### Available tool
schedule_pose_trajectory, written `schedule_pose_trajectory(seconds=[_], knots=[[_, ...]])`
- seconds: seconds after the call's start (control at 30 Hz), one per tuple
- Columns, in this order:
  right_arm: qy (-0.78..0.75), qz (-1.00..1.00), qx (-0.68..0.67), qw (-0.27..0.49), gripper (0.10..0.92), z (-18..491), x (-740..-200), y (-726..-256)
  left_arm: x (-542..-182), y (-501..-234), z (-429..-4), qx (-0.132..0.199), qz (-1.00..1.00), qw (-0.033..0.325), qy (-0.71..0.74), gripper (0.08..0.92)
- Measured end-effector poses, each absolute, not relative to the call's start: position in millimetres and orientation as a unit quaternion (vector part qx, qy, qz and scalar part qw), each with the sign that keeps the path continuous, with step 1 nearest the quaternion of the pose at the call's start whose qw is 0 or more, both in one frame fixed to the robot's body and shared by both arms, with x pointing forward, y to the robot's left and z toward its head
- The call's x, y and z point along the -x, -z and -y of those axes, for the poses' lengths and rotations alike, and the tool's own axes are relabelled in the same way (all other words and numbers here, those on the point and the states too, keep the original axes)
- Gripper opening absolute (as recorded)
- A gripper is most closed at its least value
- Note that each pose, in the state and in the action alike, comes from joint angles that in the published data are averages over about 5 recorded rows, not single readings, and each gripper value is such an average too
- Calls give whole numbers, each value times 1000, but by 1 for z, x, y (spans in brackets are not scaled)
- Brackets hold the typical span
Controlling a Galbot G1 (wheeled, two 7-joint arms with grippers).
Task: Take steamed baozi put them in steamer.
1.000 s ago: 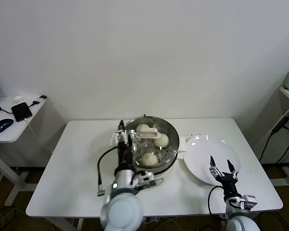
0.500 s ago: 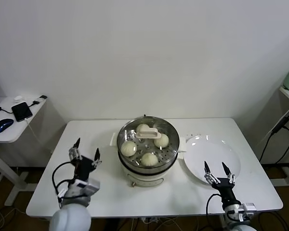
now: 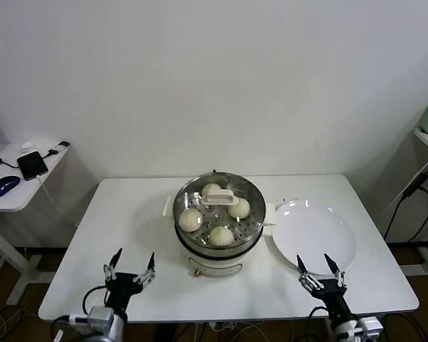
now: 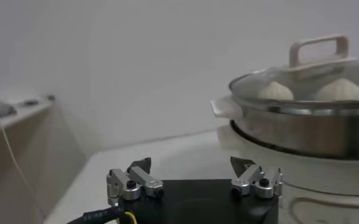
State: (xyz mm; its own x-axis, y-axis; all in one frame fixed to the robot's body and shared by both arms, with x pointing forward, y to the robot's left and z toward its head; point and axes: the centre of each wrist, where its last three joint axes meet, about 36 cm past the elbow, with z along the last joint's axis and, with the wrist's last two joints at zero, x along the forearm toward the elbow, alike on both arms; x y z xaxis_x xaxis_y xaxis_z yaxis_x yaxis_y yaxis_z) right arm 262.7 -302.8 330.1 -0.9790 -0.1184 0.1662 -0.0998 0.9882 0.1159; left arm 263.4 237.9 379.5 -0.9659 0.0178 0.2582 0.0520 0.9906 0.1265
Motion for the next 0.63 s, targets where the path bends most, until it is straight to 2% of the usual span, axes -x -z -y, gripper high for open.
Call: schedule_pose_trajectory(seconds=[0.3,0.63], knots=[[46,992,-67,99,823,299,-250,-344,-231,-370,-223,30,990,136,31,823],[42,991,-69,111,823,299,-240,-350,-221,-379,-220,37,990,138,9,823]])
